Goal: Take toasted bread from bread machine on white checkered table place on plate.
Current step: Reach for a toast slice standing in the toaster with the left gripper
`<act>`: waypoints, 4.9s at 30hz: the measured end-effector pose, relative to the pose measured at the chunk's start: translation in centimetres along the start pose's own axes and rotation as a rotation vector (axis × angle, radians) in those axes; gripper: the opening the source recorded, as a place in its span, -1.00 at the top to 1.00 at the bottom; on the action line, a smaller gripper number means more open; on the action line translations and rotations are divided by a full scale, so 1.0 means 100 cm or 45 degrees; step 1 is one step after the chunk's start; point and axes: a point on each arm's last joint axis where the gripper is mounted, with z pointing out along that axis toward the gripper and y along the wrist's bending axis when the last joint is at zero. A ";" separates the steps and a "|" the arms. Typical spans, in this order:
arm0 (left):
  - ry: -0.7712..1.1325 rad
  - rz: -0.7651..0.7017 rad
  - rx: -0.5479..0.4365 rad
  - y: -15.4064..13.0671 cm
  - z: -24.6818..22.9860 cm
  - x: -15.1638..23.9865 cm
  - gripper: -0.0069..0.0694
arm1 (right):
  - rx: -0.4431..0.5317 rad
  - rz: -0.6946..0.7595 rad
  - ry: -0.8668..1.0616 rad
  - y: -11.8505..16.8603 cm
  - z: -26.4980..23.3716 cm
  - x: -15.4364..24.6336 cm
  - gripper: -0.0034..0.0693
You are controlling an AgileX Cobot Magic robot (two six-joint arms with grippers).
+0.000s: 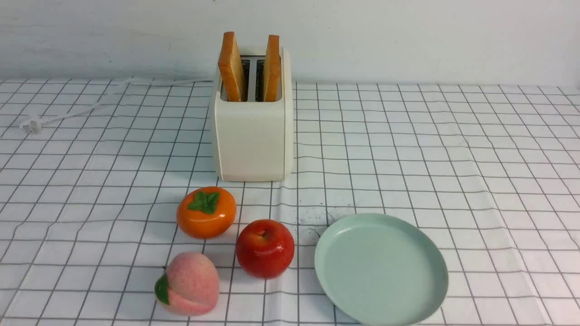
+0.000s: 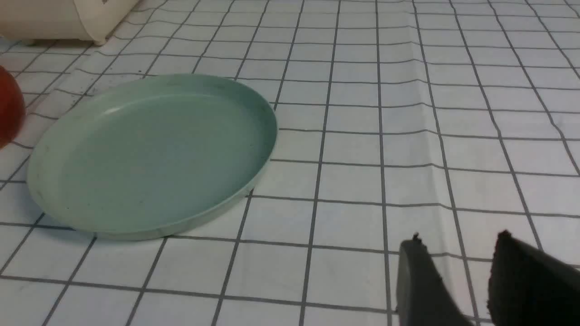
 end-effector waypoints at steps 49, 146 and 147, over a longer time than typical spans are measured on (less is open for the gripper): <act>-0.446 -0.620 0.231 -0.008 -0.007 -0.034 0.20 | 0.000 0.000 0.000 0.000 0.000 0.000 0.24; 0.172 0.353 0.368 -0.210 0.312 -0.221 -0.41 | -0.614 -0.060 0.152 0.060 -0.033 -0.173 0.90; 0.156 0.359 0.362 -0.209 0.316 -0.220 -0.41 | -0.620 -0.062 0.162 0.060 -0.033 -0.172 0.90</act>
